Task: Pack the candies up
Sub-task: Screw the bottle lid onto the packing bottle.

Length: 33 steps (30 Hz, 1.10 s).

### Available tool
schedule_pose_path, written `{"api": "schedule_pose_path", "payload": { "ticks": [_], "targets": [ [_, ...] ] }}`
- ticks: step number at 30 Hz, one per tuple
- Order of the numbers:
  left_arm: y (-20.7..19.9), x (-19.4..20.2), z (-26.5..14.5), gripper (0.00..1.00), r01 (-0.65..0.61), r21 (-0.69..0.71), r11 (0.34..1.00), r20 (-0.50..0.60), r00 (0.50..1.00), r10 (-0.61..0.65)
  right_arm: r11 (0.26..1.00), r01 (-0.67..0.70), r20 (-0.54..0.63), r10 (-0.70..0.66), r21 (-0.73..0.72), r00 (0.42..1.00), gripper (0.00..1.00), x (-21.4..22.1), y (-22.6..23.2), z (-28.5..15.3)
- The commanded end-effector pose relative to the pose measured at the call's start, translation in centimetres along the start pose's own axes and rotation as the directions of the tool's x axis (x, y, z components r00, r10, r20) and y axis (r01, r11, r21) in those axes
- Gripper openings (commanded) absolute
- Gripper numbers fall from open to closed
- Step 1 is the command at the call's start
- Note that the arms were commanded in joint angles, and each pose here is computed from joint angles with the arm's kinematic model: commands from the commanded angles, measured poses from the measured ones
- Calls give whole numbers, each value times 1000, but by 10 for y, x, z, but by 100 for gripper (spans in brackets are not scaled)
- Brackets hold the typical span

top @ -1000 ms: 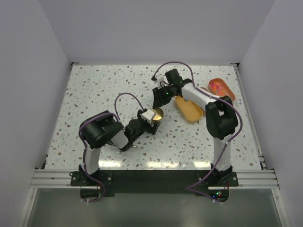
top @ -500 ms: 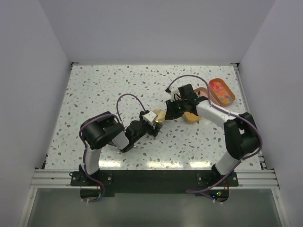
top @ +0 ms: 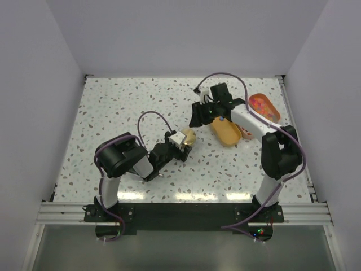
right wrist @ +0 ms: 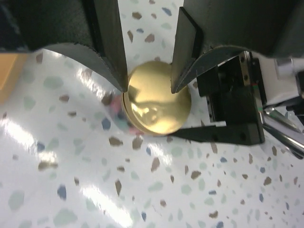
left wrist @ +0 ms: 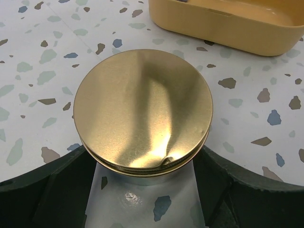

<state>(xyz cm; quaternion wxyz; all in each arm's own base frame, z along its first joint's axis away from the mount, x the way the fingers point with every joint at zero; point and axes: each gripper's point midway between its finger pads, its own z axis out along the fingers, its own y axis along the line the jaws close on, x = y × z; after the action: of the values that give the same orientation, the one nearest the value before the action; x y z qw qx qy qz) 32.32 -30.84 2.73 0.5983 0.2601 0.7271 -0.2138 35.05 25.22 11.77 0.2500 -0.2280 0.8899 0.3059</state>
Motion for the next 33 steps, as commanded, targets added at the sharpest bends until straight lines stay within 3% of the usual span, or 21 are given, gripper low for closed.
{"api": "schedule_pose_path", "payload": {
  "ticks": [1,6,13,23,33],
  "targets": [
    [2,-31,7,64,18,-7,1000,104,994,-17,990,95,2,-96,-108,995,46,-23,11,17],
    [2,-30,9,64,18,-9,1000,99,995,-17,974,141,-8,-145,-174,989,45,-35,18,40],
    [4,-29,10,64,21,-21,1000,94,995,-19,972,122,-73,-138,-199,988,39,-10,17,57],
    [10,-25,11,64,42,-49,998,80,996,-38,994,26,-135,-41,-107,990,29,59,11,30],
    [10,-23,11,63,44,-49,998,73,997,-40,994,-109,-63,109,6,992,27,103,10,-1]
  ]
}}
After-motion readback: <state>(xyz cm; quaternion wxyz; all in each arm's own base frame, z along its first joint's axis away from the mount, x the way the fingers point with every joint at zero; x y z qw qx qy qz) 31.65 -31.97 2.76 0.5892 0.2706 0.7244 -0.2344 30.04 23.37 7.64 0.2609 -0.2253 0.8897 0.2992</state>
